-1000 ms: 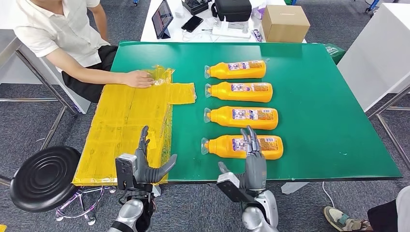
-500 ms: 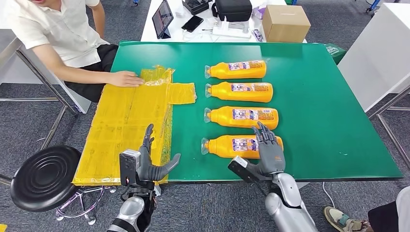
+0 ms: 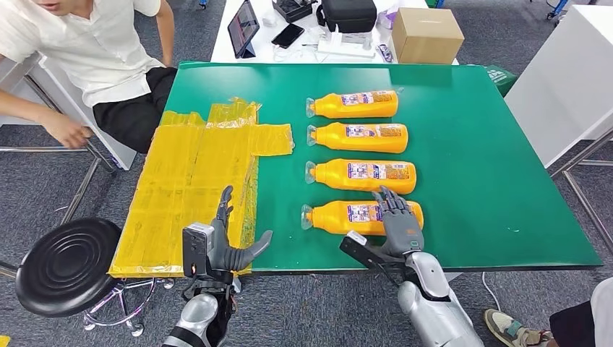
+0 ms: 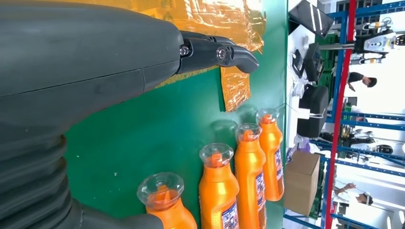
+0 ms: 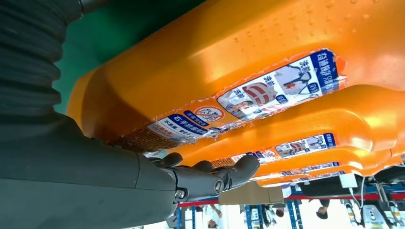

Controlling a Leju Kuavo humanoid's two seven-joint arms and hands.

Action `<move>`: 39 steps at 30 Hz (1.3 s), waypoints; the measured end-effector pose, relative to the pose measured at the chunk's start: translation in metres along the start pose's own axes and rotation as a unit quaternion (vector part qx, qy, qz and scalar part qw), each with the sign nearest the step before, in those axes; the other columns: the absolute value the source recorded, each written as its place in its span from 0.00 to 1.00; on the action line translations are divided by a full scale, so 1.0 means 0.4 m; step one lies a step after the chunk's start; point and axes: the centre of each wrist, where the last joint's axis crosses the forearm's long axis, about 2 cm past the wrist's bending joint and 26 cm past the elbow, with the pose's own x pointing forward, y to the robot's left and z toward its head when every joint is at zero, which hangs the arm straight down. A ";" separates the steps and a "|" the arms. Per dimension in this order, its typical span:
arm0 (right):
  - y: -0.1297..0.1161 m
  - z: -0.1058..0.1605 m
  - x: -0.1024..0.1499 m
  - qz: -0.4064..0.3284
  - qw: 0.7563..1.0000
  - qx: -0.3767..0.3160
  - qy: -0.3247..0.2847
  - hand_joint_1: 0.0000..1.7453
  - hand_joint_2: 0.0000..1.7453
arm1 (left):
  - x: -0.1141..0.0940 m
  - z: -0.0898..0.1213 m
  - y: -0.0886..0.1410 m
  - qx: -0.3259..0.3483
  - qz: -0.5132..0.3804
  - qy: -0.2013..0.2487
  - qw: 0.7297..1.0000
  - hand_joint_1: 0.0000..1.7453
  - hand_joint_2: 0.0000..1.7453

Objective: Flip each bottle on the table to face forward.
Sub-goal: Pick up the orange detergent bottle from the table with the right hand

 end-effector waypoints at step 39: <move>-0.022 -0.058 -0.082 0.077 0.985 0.150 0.045 1.00 1.00 | 0.001 0.001 -0.003 -0.007 -0.002 0.007 1.000 0.00 1.00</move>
